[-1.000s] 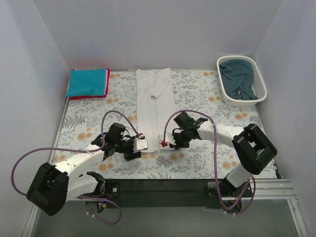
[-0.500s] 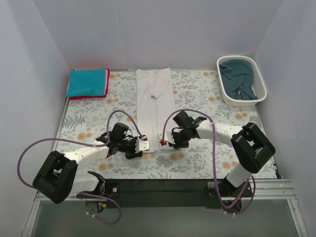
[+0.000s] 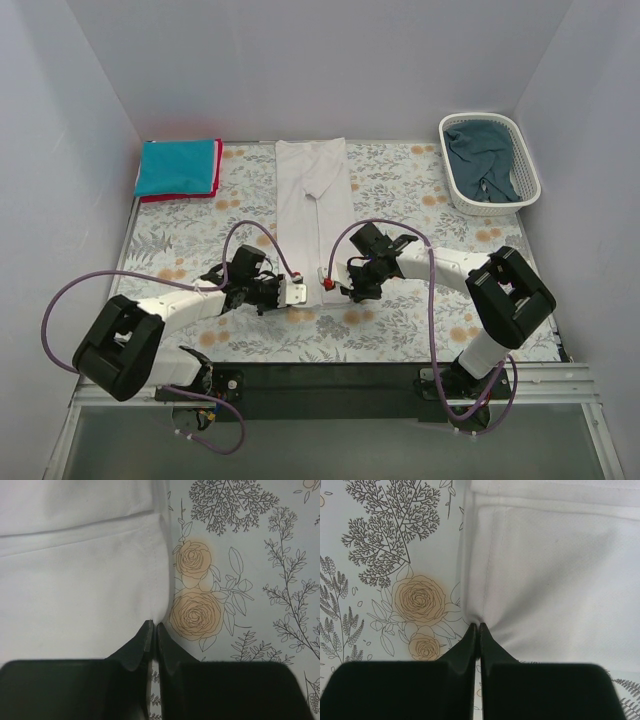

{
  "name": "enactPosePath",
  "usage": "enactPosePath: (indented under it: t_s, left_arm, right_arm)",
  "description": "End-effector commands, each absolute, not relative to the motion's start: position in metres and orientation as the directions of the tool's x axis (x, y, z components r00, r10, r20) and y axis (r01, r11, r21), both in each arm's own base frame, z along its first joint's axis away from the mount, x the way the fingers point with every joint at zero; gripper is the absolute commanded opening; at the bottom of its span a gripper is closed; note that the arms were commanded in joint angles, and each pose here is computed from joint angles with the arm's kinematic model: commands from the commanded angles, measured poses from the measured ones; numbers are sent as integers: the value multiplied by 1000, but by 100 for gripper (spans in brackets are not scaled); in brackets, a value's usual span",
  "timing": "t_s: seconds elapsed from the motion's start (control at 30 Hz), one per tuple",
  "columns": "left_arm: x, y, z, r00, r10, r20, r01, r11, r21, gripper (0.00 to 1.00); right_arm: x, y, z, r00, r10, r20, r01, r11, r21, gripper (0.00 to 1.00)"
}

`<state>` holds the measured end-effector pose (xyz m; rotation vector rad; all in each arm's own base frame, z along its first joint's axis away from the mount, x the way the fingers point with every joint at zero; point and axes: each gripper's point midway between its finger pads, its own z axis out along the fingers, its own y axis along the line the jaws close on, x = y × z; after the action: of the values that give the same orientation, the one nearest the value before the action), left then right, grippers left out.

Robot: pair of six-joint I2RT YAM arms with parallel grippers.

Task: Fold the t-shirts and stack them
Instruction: Fold the tshirt

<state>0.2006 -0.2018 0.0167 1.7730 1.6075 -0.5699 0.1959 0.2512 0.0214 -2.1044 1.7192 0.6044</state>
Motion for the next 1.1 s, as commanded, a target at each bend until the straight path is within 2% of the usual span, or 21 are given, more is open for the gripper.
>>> enactPosePath:
  t_s: [0.0, 0.27, 0.33, 0.47, 0.7, 1.07]
  left_arm:
    - [191, -184, 8, 102, 758, -644, 989, -9, 146, 0]
    - [153, -193, 41, 92, 711, -698, 996, -51, 79, 0]
    - [146, -192, 44, 24, 714, -700, 1000, -13, 21, 0]
    - [155, -198, 66, -23, 672, -740, 998, 59, 22, 0]
    - [214, -194, 89, -12, 642, -766, 984, 142, 104, 0]
    - [319, -194, 112, 31, 613, -789, 949, 229, 215, 0]
  right_arm:
    - [178, 245, 22, 104, -846, -523, -980, -177, 91, 1]
    - [145, 247, 53, 102, -816, -569, -973, -200, 112, 1]
    - [140, 249, 63, 103, -801, -589, -974, -203, 105, 1]
    - [148, 249, 74, 119, -800, -588, -980, -188, 58, 1]
    - [195, 256, 90, 161, -794, -586, -985, -165, -47, 1]
    - [300, 275, 110, 219, -781, -585, -973, -133, -186, 1]
